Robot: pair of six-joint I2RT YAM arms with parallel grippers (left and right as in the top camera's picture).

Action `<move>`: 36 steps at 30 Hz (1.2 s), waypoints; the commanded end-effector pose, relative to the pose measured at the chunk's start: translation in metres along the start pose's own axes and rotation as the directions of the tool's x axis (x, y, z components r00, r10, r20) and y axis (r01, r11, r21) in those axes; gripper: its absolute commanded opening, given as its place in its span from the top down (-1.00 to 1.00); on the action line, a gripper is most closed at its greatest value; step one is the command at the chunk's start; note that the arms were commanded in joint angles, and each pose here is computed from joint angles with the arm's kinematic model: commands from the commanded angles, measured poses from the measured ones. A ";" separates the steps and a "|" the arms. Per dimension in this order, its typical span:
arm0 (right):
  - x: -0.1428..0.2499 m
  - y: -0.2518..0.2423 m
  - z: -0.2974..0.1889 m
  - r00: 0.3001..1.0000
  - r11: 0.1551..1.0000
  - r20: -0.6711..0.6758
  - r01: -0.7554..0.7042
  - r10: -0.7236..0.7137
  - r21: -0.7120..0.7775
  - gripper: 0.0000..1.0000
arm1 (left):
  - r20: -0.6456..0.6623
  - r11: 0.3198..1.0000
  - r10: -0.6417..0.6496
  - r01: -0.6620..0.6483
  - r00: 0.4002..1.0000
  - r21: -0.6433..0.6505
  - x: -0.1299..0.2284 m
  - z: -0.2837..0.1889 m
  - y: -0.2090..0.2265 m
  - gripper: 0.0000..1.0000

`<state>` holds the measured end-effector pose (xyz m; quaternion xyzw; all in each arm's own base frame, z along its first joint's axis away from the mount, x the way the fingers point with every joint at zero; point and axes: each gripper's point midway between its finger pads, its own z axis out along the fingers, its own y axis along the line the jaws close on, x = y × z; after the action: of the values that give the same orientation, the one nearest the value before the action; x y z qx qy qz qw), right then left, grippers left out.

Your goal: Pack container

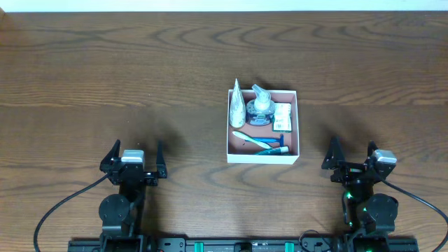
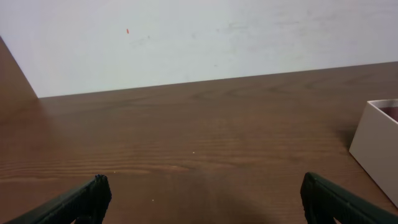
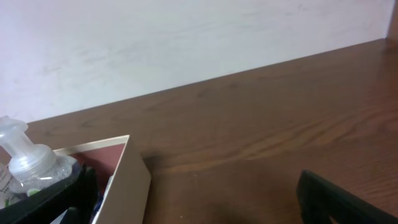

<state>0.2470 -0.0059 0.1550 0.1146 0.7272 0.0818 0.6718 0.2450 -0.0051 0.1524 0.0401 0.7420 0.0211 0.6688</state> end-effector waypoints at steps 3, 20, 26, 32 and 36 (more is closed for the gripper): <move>-0.003 -0.003 -0.001 1.000 1.000 0.015 0.013 -0.013 0.017 -0.98 | -0.048 1.000 -0.007 0.007 0.999 0.002 0.015 0.001 -0.001 -0.96; 0.000 0.006 -0.001 0.957 0.956 0.012 0.291 -0.291 -0.037 -0.99 | -0.048 1.000 -0.007 0.007 0.999 0.002 0.015 0.001 -0.001 -0.96; 0.000 0.005 -0.001 0.957 0.956 0.011 0.291 -0.291 -0.033 -0.98 | -0.048 1.000 -0.007 0.007 0.999 0.002 0.015 0.001 -0.001 -0.96; 0.000 0.005 -0.001 0.957 0.956 0.011 0.291 -0.291 -0.033 -0.99 | -0.048 1.000 -0.007 0.007 0.999 0.002 0.015 0.001 -0.001 -0.96; 0.000 0.005 -0.001 0.957 0.956 0.011 0.291 -0.291 -0.033 -0.98 | -0.048 1.000 -0.007 0.007 0.999 0.002 0.015 0.001 -0.001 -0.96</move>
<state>0.2467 -0.0006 0.1568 0.0021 0.7335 -0.0009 0.6797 0.2450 -0.0051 0.1524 0.0403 0.7420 0.0212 0.6688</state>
